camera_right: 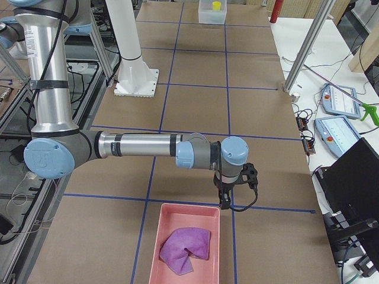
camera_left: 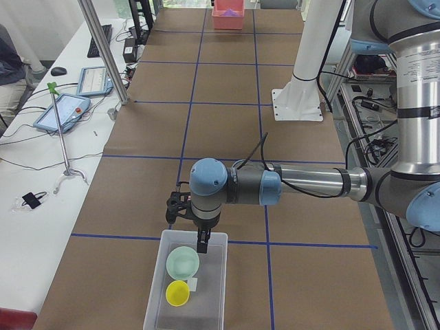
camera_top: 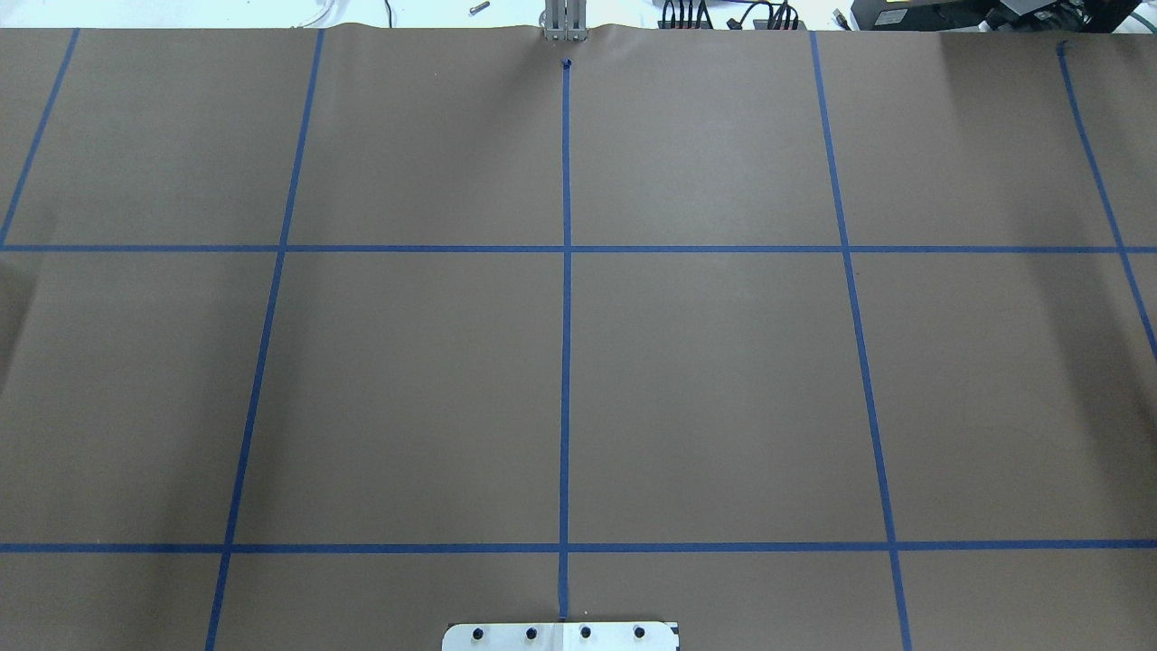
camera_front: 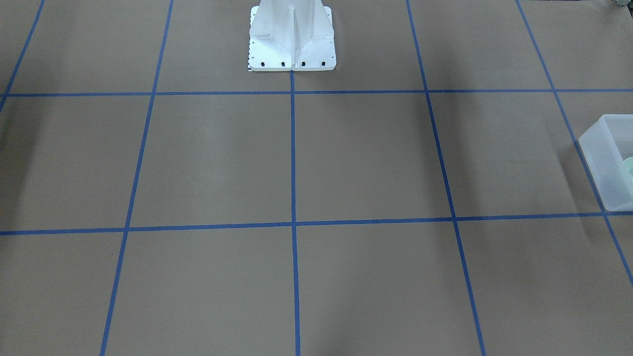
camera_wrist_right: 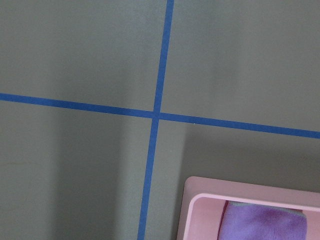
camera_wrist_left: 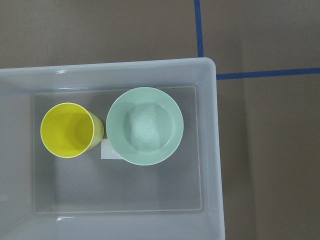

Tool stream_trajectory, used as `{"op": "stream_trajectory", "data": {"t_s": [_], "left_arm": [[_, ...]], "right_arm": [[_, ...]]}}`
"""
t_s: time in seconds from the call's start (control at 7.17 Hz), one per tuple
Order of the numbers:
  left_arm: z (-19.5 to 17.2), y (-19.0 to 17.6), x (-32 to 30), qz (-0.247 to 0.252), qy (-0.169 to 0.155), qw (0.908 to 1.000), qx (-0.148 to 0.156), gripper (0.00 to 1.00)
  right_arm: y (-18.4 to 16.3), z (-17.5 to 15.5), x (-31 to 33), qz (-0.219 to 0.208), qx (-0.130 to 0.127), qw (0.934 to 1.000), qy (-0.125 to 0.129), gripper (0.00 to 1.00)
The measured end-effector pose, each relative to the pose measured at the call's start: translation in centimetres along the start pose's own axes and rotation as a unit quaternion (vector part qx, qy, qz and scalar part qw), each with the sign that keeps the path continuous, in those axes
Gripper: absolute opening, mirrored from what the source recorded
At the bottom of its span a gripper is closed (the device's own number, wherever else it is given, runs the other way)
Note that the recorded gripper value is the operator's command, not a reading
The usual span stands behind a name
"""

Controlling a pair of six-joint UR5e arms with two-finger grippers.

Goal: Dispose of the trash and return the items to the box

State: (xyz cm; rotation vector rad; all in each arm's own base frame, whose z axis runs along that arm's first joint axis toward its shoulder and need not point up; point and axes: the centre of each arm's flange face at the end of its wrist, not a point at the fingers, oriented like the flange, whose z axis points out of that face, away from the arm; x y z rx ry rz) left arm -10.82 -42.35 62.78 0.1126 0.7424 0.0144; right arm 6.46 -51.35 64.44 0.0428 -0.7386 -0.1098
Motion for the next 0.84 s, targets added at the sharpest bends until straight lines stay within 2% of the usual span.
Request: {"op": "stream_trajectory", "data": {"t_s": [0.42,0.7,0.84], "left_arm": [[0.0,0.2,-0.1,0.0,0.001,1.0,0.001,0.98],[0.2,0.3,-0.1,-0.003,0.004,1.0,-0.001,0.98],[-0.1,0.2,0.4,-0.002,0.014,0.9999,0.002,0.98]], "right_arm": [[0.0,-0.3,-0.3,-0.006,0.002,1.0,0.003,1.0],[-0.7,0.3,-1.2,-0.022,-0.006,0.9991,0.035,1.0],[-0.9,0.5,-1.5,-0.026,-0.008,0.9988,0.04,1.0]]}}
